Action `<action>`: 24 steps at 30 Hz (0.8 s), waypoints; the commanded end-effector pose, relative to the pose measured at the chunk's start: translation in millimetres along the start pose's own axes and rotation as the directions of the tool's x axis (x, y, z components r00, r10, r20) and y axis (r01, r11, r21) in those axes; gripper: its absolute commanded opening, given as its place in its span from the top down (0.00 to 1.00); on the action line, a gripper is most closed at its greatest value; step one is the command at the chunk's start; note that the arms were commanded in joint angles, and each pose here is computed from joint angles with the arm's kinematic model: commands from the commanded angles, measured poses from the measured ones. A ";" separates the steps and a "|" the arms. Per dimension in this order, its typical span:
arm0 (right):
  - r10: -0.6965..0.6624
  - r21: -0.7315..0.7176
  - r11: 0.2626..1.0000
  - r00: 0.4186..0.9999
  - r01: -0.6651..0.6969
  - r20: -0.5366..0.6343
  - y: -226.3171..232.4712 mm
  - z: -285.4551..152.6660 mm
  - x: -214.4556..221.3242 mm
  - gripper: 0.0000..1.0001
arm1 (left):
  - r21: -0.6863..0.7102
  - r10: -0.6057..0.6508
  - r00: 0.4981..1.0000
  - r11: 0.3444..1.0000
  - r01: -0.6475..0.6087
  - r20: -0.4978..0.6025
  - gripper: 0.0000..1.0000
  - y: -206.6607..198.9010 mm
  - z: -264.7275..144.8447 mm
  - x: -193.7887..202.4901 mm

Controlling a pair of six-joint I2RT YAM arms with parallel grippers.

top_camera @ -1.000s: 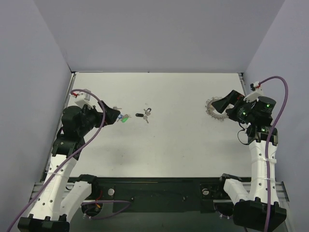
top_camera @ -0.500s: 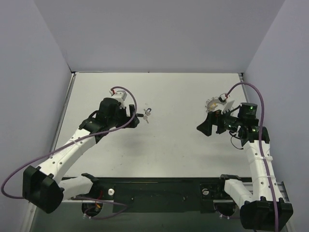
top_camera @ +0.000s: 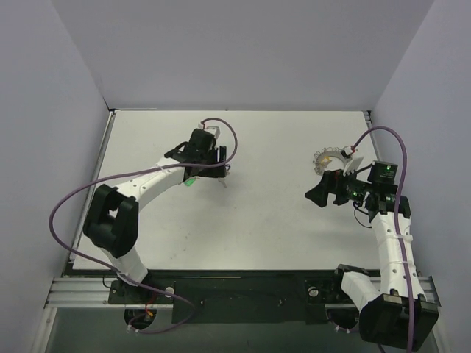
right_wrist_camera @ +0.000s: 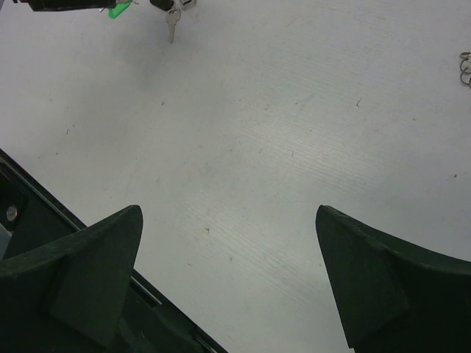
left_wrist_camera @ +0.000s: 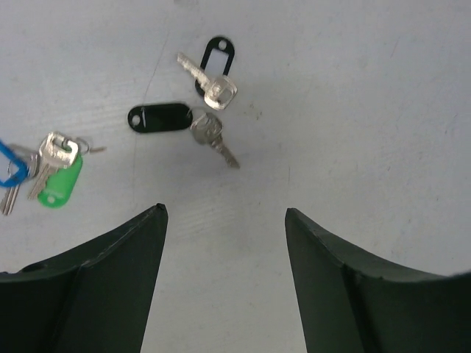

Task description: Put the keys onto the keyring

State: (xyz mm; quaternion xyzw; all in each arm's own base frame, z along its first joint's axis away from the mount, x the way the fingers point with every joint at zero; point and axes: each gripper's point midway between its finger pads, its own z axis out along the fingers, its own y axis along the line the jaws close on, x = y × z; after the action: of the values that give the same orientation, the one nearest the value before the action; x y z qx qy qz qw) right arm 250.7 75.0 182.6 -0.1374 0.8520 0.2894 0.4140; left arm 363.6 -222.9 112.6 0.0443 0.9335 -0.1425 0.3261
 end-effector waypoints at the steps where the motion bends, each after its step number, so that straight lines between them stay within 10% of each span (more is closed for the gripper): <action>1: -0.017 -0.041 0.999 1.000 0.018 0.015 1.9 3.1 -6.0 0.03 | 0.047 0.051 0.998 0.998 -0.052 0.024 0.27 -23.3 24.6 -34.0; 15: 0.024 -0.047 0.999 1.000 -0.024 -0.004 -4.8 5.4 0.1 0.03 | -0.079 -0.102 0.993 0.992 0.098 -0.054 0.55 -27.7 80.3 -51.9; 24: 0.031 -0.050 0.998 0.999 -0.032 -0.009 -5.0 5.5 -0.3 0.03 | -0.191 -0.156 0.987 0.970 0.147 -0.036 0.57 -15.8 86.7 -47.1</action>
State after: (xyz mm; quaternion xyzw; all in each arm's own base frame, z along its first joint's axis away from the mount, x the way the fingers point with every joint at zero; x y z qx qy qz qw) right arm 255.5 71.1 171.7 -0.1207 0.8588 0.3049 0.3936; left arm 441.4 -263.4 66.2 -0.0242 0.9573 -0.0920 0.2728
